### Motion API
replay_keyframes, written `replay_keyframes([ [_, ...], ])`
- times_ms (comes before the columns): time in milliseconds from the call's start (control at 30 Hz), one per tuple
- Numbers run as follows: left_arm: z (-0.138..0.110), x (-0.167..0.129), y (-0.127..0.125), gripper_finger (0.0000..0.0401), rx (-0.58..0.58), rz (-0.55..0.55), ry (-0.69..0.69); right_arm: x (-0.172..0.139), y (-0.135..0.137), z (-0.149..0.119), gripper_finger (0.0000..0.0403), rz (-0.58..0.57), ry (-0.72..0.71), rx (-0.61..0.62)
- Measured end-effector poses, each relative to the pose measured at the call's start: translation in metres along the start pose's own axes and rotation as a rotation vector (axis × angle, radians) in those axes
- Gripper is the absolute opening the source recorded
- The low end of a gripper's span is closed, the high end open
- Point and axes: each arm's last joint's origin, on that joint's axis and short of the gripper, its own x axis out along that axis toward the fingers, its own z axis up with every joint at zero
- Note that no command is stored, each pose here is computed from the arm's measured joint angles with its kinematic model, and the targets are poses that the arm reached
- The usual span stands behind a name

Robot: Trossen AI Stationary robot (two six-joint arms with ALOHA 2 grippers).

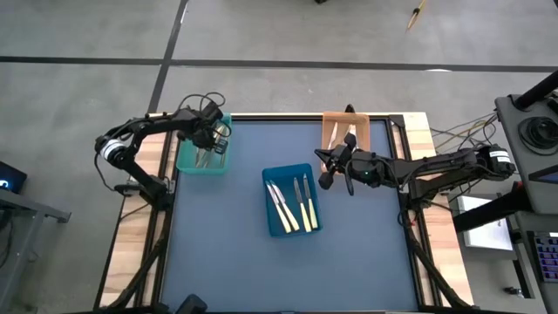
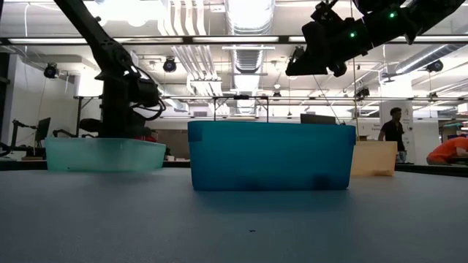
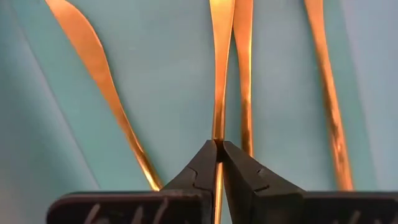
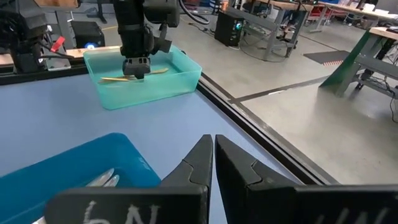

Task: Sort silverware by color (type)
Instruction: Put the gold knife into the light blue bin, then return to Home Position

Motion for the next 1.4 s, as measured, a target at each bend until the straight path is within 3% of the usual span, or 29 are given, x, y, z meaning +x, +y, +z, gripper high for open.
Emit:
replay_keyframes([
  [533, -0.008, -0.038, 0.008, 0.0001, -0.044, 0.018, -0.135, -0.001, 0.001, 0.000, 0.0009, 0.006, 0.001, 0.021],
  [1033, -0.010, -0.024, 0.006, 0.0001, -0.224, 0.069, -0.095, -0.005, 0.010, 0.000, 0.0009, 0.044, -0.003, 0.015],
  [1267, -0.015, -0.038, -0.002, 0.0001, -0.155, 0.064, -0.155, -0.006, 0.011, 0.000, 0.0009, 0.058, -0.004, -0.005],
  [1400, -0.030, -0.062, -0.023, 0.0001, -0.054, 0.037, -0.269, -0.006, 0.014, 0.000, 0.0009, 0.169, -0.006, -0.053],
])
